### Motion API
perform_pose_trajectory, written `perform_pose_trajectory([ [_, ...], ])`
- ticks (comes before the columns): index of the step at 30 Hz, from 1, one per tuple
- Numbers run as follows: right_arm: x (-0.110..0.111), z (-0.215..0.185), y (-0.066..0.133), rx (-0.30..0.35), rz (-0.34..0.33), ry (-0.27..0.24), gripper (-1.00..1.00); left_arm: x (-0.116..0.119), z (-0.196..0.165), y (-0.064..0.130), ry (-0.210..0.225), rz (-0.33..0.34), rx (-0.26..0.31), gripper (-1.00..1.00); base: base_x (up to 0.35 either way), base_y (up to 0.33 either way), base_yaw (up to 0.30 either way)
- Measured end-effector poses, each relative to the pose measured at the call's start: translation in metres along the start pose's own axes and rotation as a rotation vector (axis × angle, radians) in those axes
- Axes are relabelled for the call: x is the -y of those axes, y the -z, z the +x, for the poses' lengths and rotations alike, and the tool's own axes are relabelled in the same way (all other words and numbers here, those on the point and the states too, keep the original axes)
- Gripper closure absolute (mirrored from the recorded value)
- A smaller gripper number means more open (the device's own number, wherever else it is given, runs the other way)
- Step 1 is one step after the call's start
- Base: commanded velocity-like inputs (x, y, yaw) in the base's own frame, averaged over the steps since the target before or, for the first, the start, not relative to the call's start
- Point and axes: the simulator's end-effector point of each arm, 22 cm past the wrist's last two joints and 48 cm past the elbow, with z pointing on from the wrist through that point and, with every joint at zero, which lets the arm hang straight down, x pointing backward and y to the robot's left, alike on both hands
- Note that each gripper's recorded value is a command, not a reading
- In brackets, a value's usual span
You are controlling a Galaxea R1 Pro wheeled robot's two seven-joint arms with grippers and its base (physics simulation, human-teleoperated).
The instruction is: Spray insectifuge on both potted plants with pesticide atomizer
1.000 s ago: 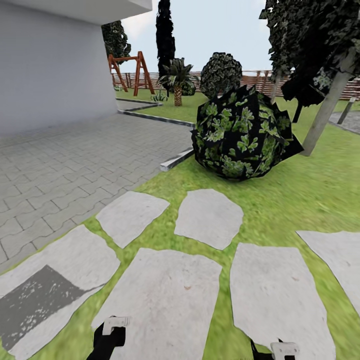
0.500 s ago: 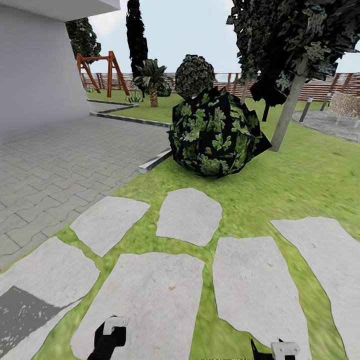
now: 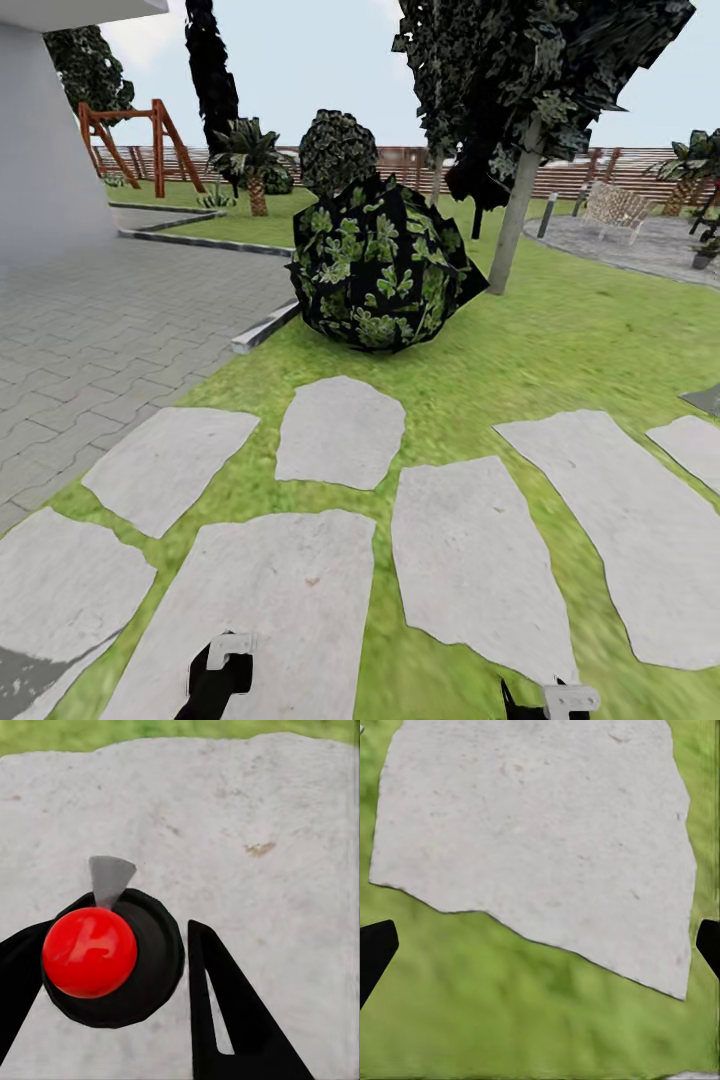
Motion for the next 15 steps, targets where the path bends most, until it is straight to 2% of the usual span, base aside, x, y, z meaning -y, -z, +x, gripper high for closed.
perform_pose_trajectory([
  [15, -0.0005, -0.0003, -0.0001, 0.001, 0.0, -0.002, -1.0, 0.0028, 0.0003, 0.0, -0.006, 0.007, -0.001, 1.0, 0.0, 0.0, -0.297],
])
